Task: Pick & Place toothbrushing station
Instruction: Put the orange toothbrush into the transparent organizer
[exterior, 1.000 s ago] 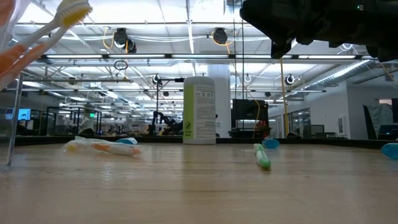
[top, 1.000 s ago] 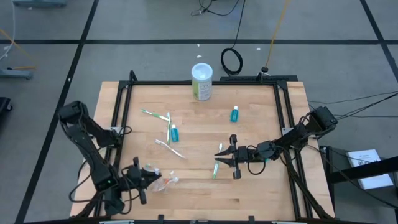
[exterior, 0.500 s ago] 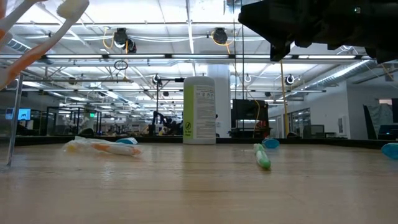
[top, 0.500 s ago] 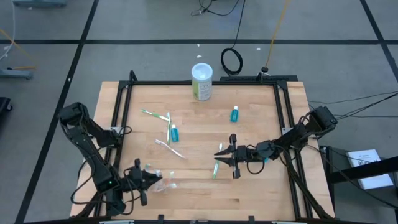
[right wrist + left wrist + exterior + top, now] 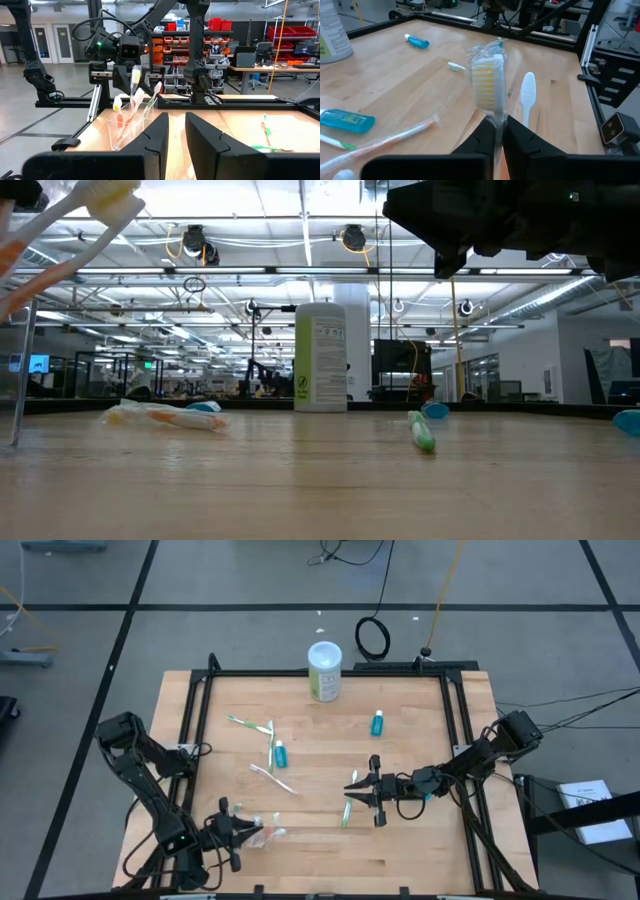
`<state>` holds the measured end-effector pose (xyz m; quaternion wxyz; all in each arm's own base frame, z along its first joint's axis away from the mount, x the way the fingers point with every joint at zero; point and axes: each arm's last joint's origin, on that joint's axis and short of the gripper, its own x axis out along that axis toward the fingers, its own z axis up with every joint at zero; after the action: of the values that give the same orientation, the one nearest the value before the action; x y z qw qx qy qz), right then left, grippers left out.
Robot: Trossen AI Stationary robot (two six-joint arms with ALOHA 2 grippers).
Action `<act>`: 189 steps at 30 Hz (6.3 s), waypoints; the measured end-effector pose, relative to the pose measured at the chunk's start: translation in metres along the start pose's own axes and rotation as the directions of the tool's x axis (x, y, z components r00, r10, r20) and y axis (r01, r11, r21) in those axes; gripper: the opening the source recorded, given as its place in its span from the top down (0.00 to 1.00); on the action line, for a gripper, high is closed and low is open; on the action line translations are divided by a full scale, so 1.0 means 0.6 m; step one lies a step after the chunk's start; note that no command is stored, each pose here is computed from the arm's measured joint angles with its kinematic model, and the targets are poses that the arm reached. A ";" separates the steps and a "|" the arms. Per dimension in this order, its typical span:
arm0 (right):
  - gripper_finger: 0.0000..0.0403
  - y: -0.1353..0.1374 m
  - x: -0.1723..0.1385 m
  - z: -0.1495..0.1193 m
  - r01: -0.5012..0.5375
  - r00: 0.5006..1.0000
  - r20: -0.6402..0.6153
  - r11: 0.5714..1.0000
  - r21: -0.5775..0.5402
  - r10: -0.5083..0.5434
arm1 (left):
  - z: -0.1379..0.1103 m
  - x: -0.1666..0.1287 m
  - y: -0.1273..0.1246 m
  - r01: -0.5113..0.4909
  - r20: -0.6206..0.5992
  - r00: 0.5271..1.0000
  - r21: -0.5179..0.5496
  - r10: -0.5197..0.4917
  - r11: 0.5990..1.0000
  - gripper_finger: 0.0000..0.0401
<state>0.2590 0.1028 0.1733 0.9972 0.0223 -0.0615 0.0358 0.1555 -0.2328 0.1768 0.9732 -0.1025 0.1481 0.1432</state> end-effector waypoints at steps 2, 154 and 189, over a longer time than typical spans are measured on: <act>0.87 0.000 0.000 0.000 0.000 1.000 0.000 1.000 0.000 0.000 | 0.001 0.002 0.000 -0.002 0.001 1.000 -0.008 0.002 1.000 0.88; 0.57 -0.020 0.281 -0.190 0.233 0.766 -0.608 0.972 -0.038 -0.208 | 0.195 0.071 0.129 -0.189 0.020 0.982 -0.008 0.189 0.982 0.36; 0.96 -0.037 0.219 -0.044 0.274 0.669 -0.601 0.897 -0.347 -0.437 | 0.195 0.071 0.129 -0.188 0.014 0.982 0.006 0.188 0.982 0.36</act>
<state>0.3939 0.0907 0.1625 0.9352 -0.0944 0.3001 -0.1624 0.2006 -0.1212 0.2603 0.9566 -0.0837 0.1513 0.2345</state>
